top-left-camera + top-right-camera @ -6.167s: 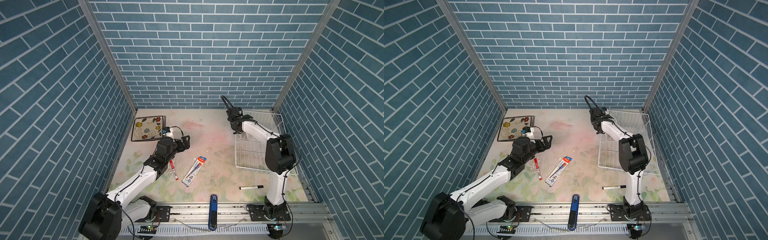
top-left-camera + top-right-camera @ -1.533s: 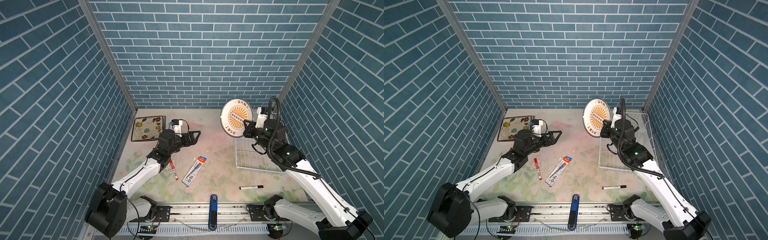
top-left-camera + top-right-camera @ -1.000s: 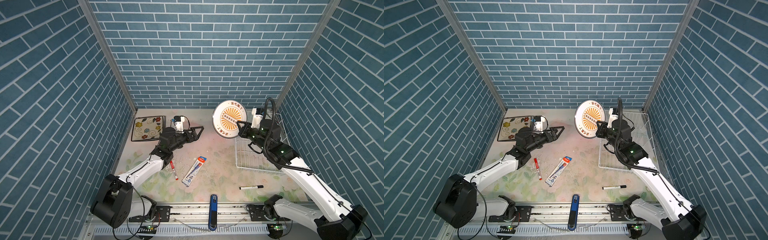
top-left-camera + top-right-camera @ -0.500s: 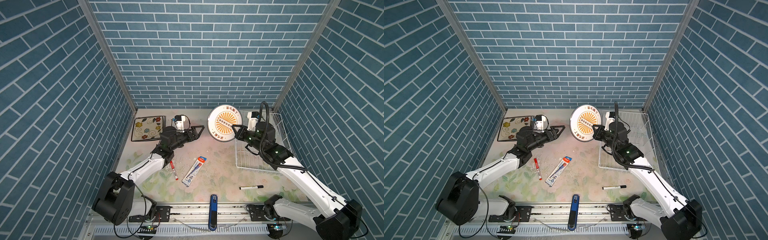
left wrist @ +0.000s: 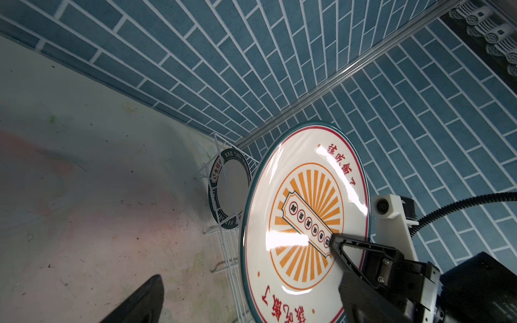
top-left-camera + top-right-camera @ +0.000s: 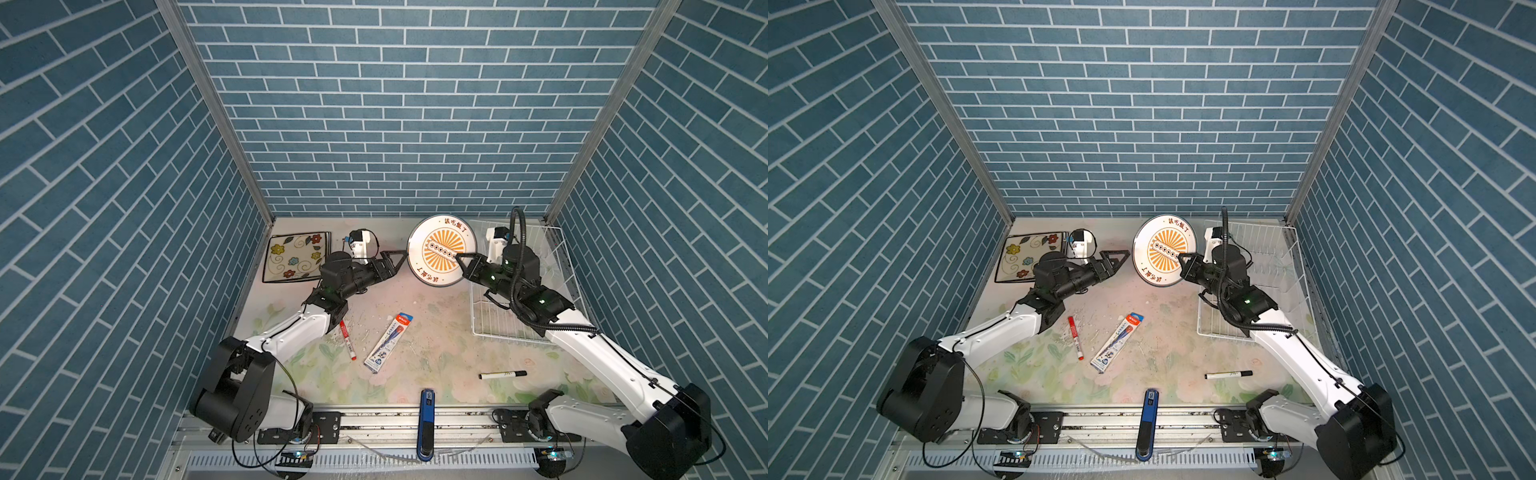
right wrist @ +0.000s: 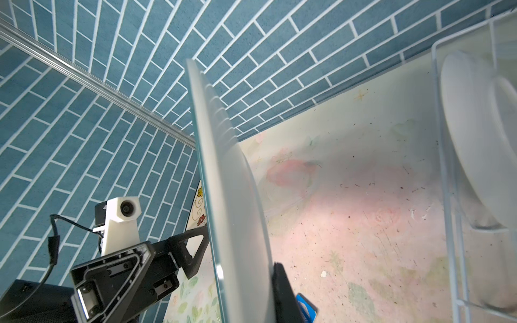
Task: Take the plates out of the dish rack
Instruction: 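Carry the sunburst plate toward the left gripper while the left gripper reaches toward it, then grasp the sunburst plate rim with the left gripper beside the right gripper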
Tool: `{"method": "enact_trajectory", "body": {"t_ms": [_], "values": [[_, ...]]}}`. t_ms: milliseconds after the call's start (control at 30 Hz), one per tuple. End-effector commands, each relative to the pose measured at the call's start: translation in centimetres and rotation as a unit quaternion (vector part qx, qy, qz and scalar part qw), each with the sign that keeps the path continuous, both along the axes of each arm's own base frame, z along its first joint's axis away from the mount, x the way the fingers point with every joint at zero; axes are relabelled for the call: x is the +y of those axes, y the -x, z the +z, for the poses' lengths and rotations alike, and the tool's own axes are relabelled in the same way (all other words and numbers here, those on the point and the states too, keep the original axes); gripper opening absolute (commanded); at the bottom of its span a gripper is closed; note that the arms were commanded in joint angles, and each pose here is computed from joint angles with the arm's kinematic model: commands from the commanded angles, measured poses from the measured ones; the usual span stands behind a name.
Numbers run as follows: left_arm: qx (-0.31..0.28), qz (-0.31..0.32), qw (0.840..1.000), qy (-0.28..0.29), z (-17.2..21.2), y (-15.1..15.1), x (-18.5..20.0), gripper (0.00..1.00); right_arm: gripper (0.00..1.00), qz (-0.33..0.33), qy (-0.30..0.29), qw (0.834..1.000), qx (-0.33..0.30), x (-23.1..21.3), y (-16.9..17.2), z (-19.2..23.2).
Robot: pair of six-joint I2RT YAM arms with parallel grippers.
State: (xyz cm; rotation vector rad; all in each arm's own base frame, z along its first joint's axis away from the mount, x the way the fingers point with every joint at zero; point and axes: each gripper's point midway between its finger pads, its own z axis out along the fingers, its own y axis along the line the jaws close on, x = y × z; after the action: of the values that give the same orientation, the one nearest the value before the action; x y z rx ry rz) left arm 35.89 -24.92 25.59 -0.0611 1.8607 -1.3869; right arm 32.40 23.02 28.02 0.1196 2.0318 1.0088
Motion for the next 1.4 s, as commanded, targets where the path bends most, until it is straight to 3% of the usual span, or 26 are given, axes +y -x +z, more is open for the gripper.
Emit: {"method": "enact_trajectory", "body": {"t_ms": [0, 467, 633, 1367], "values": [[-0.014, -0.003, 1.000, 0.007, 0.8, -0.3, 0.6, 0.99, 0.00, 0.034, -0.051, 0.998, 0.001, 1.8, 0.1, 0.8], [0.000, -0.026, 1.000, 0.016, 0.2, -0.7, 0.8, 0.95, 0.00, 0.106, -0.095, 0.989, 0.026, 4.8, 0.5, 0.4], [-0.004, -0.044, 0.998, 0.050, 1.2, -0.6, 0.9, 0.90, 0.00, 0.136, -0.106, 0.984, 0.037, 5.7, 1.0, 0.2], [0.008, -0.067, 0.994, 0.087, 2.0, -0.6, 0.9, 0.31, 0.00, 0.181, -0.121, 0.975, 0.047, 7.1, 1.5, 0.0]]}}
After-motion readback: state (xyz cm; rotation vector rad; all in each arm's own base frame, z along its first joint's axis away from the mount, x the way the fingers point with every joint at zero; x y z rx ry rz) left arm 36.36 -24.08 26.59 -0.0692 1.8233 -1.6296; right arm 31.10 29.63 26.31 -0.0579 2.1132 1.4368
